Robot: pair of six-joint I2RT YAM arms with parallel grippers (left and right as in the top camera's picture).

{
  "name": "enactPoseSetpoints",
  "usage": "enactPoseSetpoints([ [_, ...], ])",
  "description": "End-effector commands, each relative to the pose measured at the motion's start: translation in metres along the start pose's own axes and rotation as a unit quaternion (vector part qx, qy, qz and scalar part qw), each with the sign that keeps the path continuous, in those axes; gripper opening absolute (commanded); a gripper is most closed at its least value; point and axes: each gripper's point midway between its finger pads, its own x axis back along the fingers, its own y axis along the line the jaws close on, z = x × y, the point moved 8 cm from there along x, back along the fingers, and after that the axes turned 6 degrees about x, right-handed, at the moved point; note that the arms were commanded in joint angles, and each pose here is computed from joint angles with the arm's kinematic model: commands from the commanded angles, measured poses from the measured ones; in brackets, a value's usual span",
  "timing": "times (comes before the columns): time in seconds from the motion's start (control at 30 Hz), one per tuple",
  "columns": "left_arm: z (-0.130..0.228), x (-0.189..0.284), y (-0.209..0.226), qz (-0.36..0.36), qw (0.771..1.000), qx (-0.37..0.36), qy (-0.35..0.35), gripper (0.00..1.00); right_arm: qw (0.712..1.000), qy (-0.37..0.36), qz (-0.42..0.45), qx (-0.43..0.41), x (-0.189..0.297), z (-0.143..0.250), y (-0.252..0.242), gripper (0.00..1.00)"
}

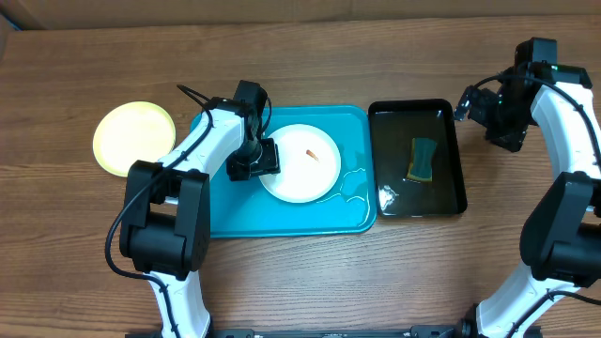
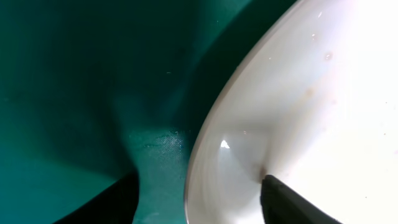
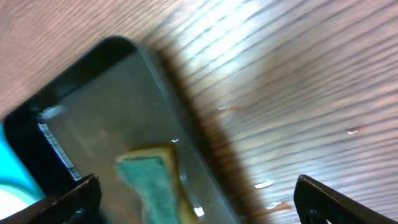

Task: Clean dirty plates on tray and stack at the side
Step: 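Grip the white plate rim and slide it toward the tray center, then move the right gripper to the black tray and grasp the sponge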

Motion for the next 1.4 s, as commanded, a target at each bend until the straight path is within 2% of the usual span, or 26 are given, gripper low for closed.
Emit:
enactPoseSetpoints([
  [0.0, 0.0, 0.003, -0.003, 0.001, 1.0, 0.003, -0.008, 0.69, 0.996, 0.04, -0.075, -0.033, 0.007, 0.011, 0.016, 1.0],
  [0.07, -0.001, 0.003, -0.003, 0.002, 1.0, 0.003, -0.01, 0.73, 0.993, 0.059, -0.094, -0.037, 0.008, 0.016, 0.02, 0.99],
  [0.13, -0.001, 0.003, -0.003, 0.002, 1.0, 0.003, -0.01, 0.82, 0.992, 0.077, -0.093, -0.037, 0.007, 0.023, 0.023, 0.92],
  [0.2, -0.001, 0.003, -0.003, 0.002, 1.0, 0.003, -0.01, 1.0, 0.992, 0.092, -0.074, -0.031, 0.006, 0.03, 0.027, 0.88],
  [0.33, -0.001, 0.003, -0.003, 0.002, 1.0, 0.003, -0.01, 1.0, 0.993, 0.12, -0.01, -0.005, 0.001, 0.048, 0.036, 0.81],
  [0.5, -0.001, 0.003, -0.003, 0.002, 1.0, 0.003, -0.01, 1.0, 0.987, 0.142, 0.051, 0.048, -0.013, 0.073, 0.055, 0.81],
  [0.63, -0.001, 0.003, -0.003, 0.002, 1.0, 0.003, -0.01, 1.0, 0.983, 0.125, 0.094, 0.095, -0.024, 0.082, 0.069, 0.84],
  [0.73, -0.001, 0.003, -0.003, 0.002, 1.0, 0.002, -0.011, 1.0, 0.982, 0.117, 0.097, 0.116, -0.027, 0.086, 0.079, 0.91],
  [0.83, -0.002, 0.003, -0.003, 0.003, 1.0, 0.002, -0.012, 1.0, 0.982, 0.112, 0.094, 0.123, -0.029, 0.086, 0.084, 0.93],
  [0.87, -0.002, 0.003, -0.003, 0.003, 1.0, 0.003, -0.012, 1.0, 0.982, 0.111, 0.093, 0.123, -0.029, 0.086, 0.084, 1.0],
  [1.17, -0.005, 0.004, -0.006, 0.011, 1.0, 0.001, -0.022, 1.0, 0.98, 0.085, 0.119, 0.138, -0.048, 0.084, 0.074, 0.94],
  [1.2, -0.005, 0.003, -0.006, 0.012, 1.0, 0.001, -0.021, 0.89, 0.98, 0.08, 0.117, 0.139, -0.054, 0.085, 0.072, 0.93],
  [1.33, -0.007, 0.003, -0.008, 0.015, 1.0, 0.0, -0.027, 0.31, 0.982, 0.065, 0.111, 0.14, -0.067, 0.086, 0.069, 0.83],
  [1.37, -0.007, 0.003, -0.008, 0.014, 0.999, -0.001, -0.029, 0.24, 0.982, 0.065, 0.111, 0.14, -0.069, 0.086, 0.068, 0.81],
])
